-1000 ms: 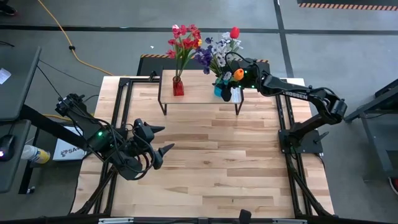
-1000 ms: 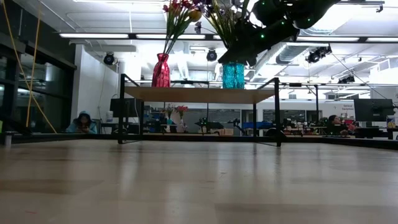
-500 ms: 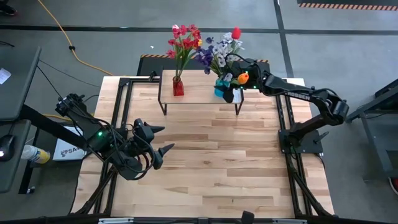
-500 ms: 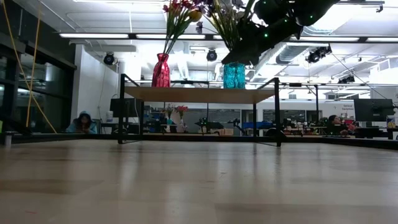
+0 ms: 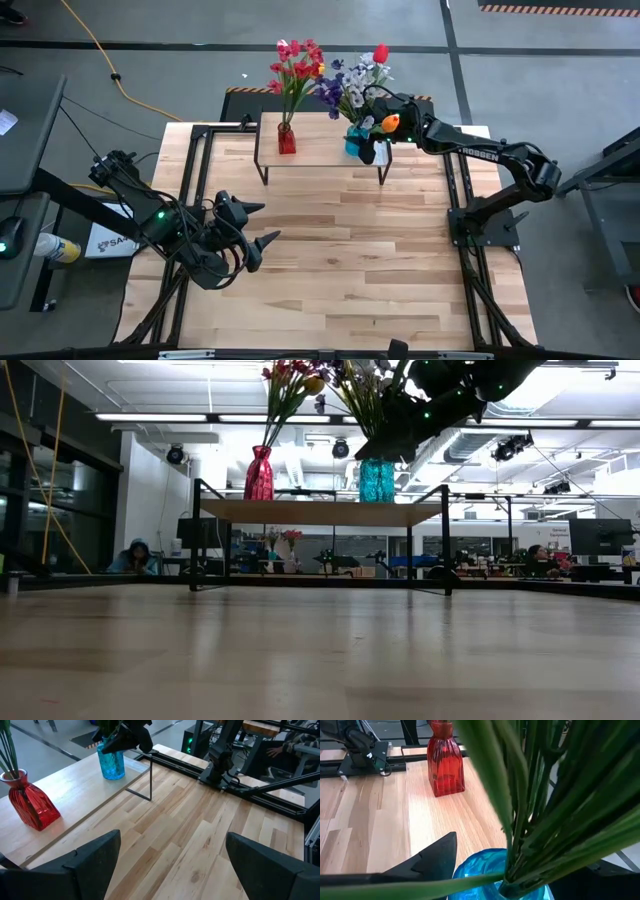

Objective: Pick and place flowers into a vace then onto a shelf
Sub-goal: Put the blue vase on the shelf, then adjust the orange flower in the blue vase

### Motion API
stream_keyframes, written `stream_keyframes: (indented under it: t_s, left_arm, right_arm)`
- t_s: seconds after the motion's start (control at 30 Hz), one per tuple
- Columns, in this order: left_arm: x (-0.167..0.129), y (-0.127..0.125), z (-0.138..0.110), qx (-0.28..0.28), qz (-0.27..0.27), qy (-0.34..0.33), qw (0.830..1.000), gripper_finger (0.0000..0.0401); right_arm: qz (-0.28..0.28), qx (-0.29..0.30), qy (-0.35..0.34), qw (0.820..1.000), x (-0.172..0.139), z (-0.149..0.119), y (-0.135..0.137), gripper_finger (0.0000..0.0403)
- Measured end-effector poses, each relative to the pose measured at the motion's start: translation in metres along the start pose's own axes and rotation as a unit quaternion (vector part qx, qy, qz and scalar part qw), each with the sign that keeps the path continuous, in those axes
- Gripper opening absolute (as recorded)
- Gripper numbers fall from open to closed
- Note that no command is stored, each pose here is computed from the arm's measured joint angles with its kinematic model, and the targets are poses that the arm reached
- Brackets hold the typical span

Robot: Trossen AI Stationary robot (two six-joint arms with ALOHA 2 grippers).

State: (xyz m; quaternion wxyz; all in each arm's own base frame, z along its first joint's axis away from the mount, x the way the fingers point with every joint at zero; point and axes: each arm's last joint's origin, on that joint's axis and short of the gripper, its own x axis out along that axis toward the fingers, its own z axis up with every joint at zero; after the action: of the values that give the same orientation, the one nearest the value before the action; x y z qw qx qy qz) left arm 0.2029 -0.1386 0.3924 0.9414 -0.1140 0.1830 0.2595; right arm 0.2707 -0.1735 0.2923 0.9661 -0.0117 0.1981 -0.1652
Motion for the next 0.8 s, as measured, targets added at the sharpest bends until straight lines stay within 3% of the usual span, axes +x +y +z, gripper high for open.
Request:
stream_keyframes:
  t_s: [0.27,0.8]
  left_arm:
    - [0.000,0.000,0.000,0.000,0.000,0.000,1.000,0.0392]
    - [0.000,0.000,0.000,0.000,0.000,0.000,1.000,0.0392]
  right_arm:
    - [-0.001,-0.001,-0.007,1.000,-0.004,0.003,0.000,0.0257]
    - [-0.033,-0.022,-0.031,0.999,-0.047,0.022,0.005,0.0257]
